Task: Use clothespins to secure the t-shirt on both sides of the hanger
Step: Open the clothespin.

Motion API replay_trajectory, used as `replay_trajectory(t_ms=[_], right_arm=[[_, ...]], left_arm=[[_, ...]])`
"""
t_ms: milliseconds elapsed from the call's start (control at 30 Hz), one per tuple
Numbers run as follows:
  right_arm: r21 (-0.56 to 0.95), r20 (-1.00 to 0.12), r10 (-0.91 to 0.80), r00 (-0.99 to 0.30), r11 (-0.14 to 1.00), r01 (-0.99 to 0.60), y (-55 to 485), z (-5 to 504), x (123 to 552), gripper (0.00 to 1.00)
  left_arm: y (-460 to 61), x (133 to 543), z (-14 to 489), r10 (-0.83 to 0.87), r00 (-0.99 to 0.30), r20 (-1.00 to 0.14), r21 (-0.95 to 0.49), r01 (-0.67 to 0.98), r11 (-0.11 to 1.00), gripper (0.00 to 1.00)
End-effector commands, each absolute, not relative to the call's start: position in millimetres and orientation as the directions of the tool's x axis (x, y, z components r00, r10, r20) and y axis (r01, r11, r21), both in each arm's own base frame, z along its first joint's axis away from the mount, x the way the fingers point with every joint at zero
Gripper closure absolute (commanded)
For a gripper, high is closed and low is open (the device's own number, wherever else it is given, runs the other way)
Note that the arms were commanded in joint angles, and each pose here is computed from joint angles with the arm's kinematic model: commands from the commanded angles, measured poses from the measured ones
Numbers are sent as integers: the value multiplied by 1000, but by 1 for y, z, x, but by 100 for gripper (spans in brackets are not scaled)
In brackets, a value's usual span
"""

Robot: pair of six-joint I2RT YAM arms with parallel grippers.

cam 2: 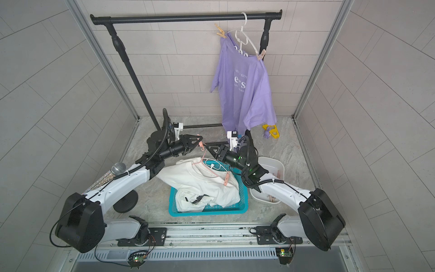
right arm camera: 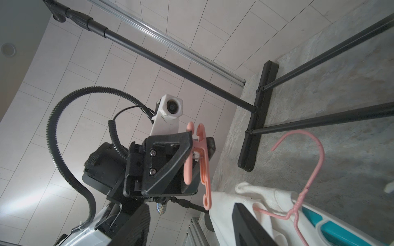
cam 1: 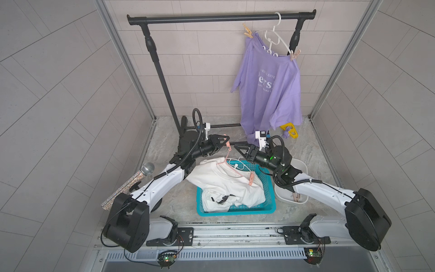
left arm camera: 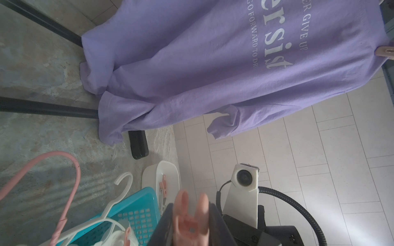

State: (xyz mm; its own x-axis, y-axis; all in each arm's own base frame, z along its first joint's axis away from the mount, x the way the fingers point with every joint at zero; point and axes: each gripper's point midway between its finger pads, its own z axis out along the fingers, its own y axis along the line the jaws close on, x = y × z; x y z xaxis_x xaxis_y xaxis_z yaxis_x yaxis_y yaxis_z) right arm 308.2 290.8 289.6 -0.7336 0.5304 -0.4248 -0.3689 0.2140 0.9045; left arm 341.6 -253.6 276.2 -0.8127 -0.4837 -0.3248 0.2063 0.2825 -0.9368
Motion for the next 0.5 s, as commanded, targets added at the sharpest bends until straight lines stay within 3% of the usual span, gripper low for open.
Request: replay_trajectory(t_ms=[0, 200, 467], right_arm=[[917, -388, 598, -701, 171, -361, 289, 301, 315, 35], [928, -351, 631, -692, 133, -349, 295, 301, 318, 36], [929, -359, 644, -676, 181, -321, 290, 285, 320, 37]], left_arm=[[-255, 339, 298, -537, -780, -321, -947, 247, 208, 80], [-253, 333, 303, -579, -742, -337, -941, 278, 191, 80], [-253, 330, 307, -587, -734, -341, -939, 291, 182, 80]])
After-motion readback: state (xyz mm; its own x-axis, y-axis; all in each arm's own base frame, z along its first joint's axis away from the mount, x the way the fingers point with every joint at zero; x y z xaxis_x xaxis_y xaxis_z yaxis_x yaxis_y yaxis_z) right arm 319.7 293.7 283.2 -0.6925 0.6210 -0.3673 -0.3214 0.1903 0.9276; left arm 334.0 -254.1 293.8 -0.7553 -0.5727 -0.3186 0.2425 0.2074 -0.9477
